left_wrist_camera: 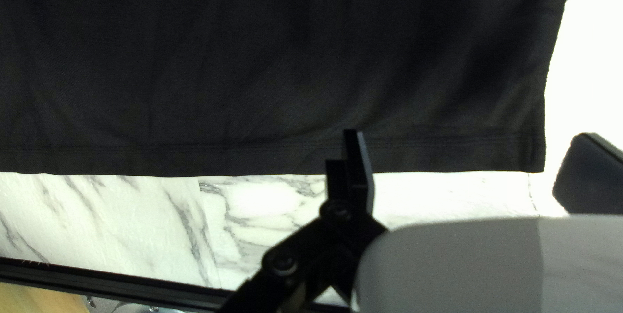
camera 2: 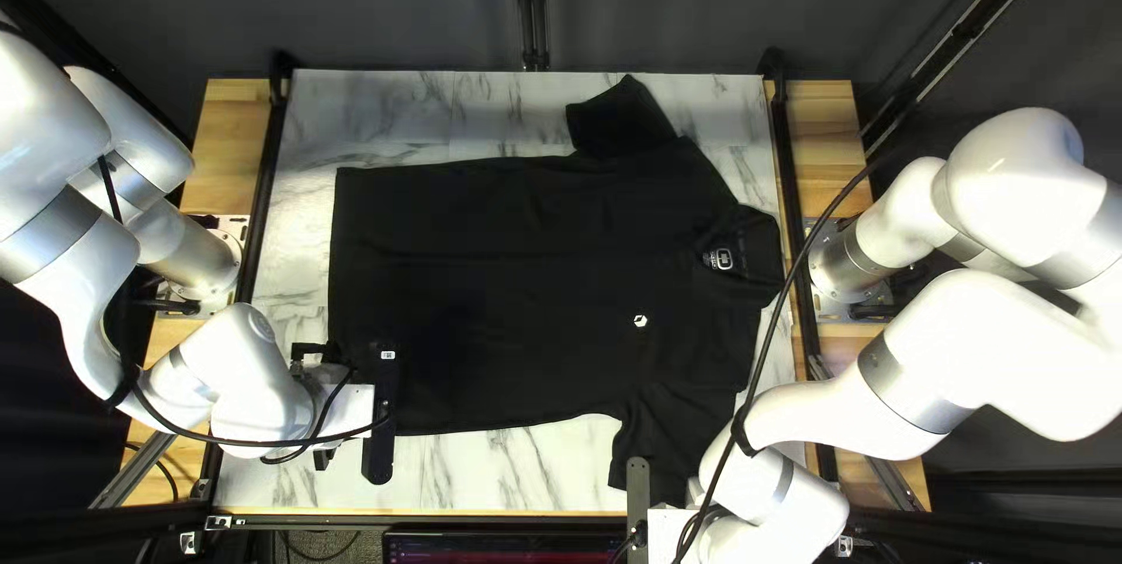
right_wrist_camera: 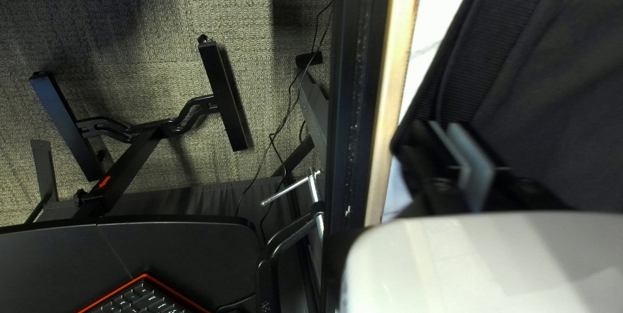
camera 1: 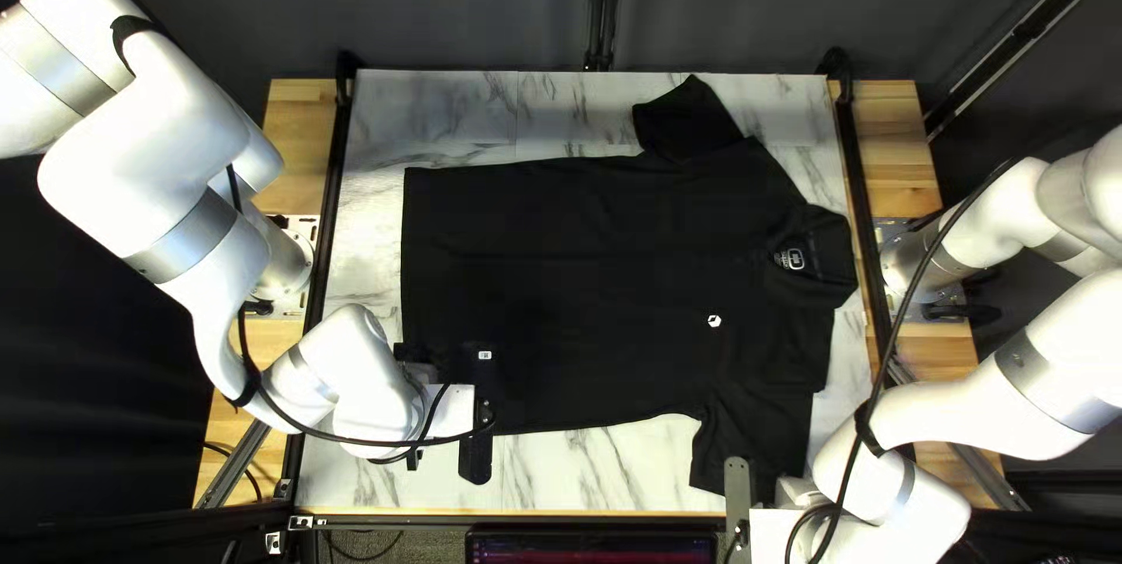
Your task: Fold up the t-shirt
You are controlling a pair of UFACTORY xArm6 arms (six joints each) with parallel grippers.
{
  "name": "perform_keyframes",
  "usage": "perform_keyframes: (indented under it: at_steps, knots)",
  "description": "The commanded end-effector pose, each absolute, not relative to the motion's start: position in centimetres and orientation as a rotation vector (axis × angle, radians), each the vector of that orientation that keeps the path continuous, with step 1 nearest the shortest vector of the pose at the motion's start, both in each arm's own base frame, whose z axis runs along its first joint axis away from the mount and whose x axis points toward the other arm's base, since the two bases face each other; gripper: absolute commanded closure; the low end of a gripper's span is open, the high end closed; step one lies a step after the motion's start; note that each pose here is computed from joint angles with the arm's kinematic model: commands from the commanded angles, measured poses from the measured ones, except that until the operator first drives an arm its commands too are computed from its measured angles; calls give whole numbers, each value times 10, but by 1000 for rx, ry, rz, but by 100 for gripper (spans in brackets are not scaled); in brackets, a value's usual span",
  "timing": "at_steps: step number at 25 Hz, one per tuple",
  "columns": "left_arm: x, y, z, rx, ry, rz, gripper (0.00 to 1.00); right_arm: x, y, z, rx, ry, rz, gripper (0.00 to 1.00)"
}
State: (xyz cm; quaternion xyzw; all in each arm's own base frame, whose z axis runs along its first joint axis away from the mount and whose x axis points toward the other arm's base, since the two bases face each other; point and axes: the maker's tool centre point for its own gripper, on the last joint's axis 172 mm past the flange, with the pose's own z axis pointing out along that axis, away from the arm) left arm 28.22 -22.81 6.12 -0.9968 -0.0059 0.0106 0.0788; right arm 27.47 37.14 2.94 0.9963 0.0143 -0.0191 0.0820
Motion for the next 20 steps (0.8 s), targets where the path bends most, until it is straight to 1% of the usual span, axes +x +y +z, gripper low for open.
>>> perform_keyframes:
  at_steps: [1, 5, 12, 17, 20]
  knots:
    - [282, -227, 61, -2984, -19, 32, 0, 276, 371, 42, 2962, 37, -47, 100]
    - [282, -223, 60, -2986, -19, 32, 0, 280, 363, 59, 2939, 31, -29, 100]
    - [279, -225, 61, -2984, -25, 31, 0, 291, 325, 88, 2889, 17, 3, 100]
    - [269, -233, 55, -2979, -43, 33, 0, 295, 317, 88, 2877, 21, 11, 100]
    - [271, -237, 47, -2986, -42, 35, 0, 293, 316, 86, 2878, 20, 13, 100]
